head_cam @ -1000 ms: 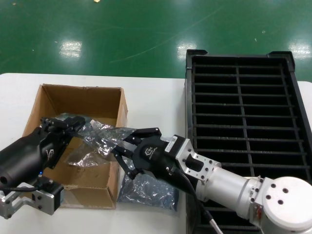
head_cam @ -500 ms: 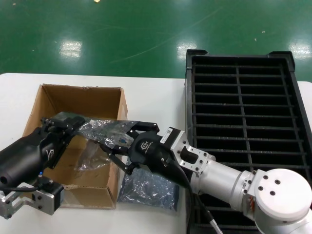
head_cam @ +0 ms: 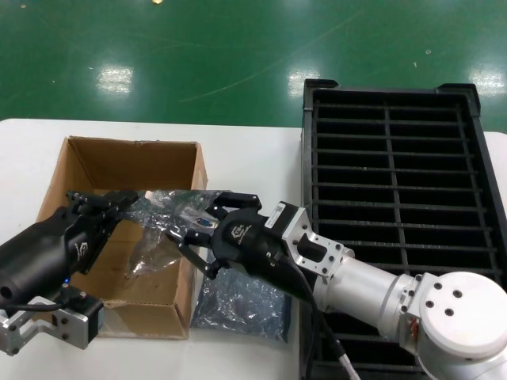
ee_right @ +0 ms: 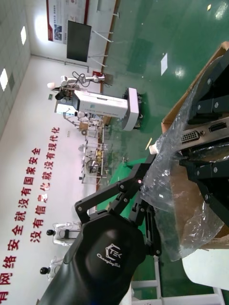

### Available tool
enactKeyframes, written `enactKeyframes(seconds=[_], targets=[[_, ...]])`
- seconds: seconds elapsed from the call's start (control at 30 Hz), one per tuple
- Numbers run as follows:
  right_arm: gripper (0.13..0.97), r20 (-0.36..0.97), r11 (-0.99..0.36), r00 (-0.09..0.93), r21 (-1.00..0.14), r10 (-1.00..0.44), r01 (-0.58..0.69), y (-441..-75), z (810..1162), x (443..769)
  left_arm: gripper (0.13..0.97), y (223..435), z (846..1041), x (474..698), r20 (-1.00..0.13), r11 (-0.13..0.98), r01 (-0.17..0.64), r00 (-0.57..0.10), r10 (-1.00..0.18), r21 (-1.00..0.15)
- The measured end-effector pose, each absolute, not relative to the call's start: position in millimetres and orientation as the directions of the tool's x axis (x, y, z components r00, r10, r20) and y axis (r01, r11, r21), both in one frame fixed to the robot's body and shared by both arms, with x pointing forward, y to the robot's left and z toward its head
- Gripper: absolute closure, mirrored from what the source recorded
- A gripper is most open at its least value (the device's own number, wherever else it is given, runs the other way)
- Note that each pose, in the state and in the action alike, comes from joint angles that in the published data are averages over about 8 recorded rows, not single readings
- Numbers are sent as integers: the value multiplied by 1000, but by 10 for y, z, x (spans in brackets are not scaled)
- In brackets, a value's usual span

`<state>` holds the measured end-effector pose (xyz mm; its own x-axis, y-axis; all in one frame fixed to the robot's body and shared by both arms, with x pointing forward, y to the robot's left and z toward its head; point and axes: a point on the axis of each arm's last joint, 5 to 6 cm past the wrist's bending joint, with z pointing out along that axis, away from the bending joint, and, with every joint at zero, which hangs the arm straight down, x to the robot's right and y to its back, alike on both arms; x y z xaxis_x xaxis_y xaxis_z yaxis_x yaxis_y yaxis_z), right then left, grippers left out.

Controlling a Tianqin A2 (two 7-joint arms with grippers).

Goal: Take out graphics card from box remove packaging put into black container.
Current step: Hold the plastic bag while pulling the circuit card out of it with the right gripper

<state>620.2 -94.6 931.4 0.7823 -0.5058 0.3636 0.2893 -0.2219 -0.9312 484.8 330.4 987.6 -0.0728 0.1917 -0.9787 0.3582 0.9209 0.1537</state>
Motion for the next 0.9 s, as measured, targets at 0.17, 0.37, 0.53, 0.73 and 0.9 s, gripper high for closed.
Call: enactKeyframes(seconds=[0.17,0.37,0.53,0.73,0.9], targets=[[788,362,-219,781,-932,-509,289,-941,9326,6218,958,3304,9876,4848,-979,921,358,-73,192,154],[850,363,-219,780,-932,-510,290,-932,9331,6228,958,3304,9876,4848,-979,921,358,-73,192,154],[890,368,-220,777,-930,-511,296,-942,9339,6222,958,3303,9876,4848,-979,921,358,-73,192,154],[905,379,-218,771,-926,-512,309,-1001,9361,6176,958,3303,9877,4848,-979,921,358,-73,192,154],[907,387,-211,768,-922,-510,325,-1101,9381,6083,958,3303,9877,4848,-979,921,358,-73,192,154]])
